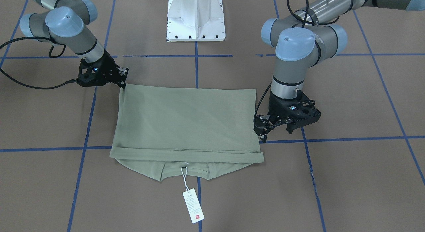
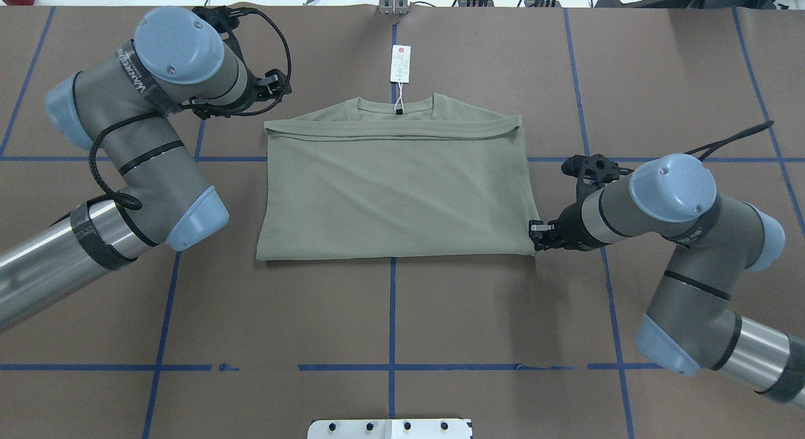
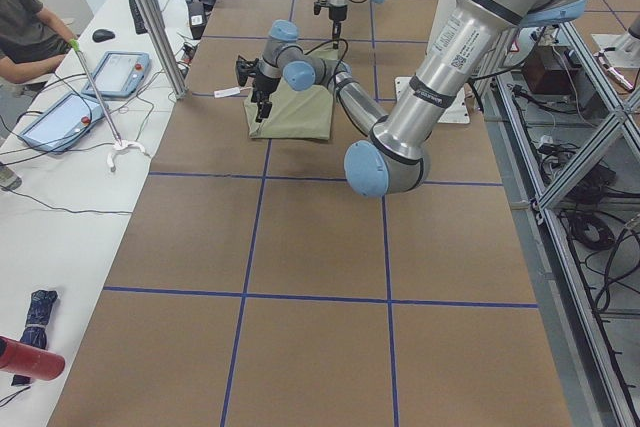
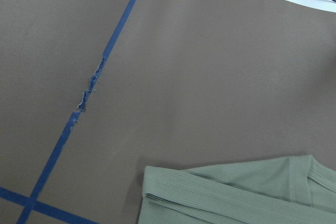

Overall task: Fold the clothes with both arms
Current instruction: 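Drag the shirt with the right gripper toward the robot, rotating it, then grasp the shirt corner nearest the left gripper while the right gripper holds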

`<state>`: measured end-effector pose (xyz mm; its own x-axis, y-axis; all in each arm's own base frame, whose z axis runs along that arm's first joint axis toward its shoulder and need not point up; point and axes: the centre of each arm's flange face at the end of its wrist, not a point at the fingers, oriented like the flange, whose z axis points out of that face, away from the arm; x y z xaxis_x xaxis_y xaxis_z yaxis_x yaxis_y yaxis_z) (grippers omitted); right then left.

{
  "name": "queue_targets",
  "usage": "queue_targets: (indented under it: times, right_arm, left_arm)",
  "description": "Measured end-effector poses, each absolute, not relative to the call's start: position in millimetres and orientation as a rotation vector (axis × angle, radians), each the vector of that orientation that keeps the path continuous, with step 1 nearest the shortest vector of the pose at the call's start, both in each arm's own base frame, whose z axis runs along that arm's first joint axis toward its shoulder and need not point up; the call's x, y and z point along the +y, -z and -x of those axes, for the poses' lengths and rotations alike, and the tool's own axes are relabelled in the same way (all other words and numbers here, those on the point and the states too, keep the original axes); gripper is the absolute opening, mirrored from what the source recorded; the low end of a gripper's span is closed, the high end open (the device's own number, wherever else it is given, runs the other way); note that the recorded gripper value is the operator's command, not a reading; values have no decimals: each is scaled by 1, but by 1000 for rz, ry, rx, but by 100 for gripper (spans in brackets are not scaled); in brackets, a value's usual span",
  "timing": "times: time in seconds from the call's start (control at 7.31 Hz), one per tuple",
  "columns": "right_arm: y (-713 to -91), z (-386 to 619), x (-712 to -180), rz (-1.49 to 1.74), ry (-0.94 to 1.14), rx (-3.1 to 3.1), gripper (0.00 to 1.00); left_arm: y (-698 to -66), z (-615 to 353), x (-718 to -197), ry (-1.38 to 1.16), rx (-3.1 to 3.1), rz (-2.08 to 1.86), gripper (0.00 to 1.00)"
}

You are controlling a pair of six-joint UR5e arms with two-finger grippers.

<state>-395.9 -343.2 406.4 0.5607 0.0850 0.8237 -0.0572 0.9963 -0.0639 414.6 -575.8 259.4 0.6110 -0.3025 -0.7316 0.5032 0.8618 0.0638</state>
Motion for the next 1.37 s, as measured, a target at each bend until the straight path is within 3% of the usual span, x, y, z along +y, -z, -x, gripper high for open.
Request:
queue_targets:
  times: [0.27,0.41,0.55,0.82,1.37]
  right_arm:
    - [-405,379,-251,179,-26,-964,0]
    - [-405,381,-199,268,17,-937,16]
    - [-411,384,-157,343,55,-896,99]
    - [-420,380,-128,395,76,-851,100]
    - [-364,348,-231,249,-135,-1027,100]
  left_arm:
    - [-256,-417,-572,475,793,-276,100]
    - [-253,-416,-570,476,799,-279,100]
    - [-249,-415,-569,476,805,-284,100]
    - [-240,-422,-556,454,826,-287,100]
    - [-225,-483,-428,345,938,-167,99]
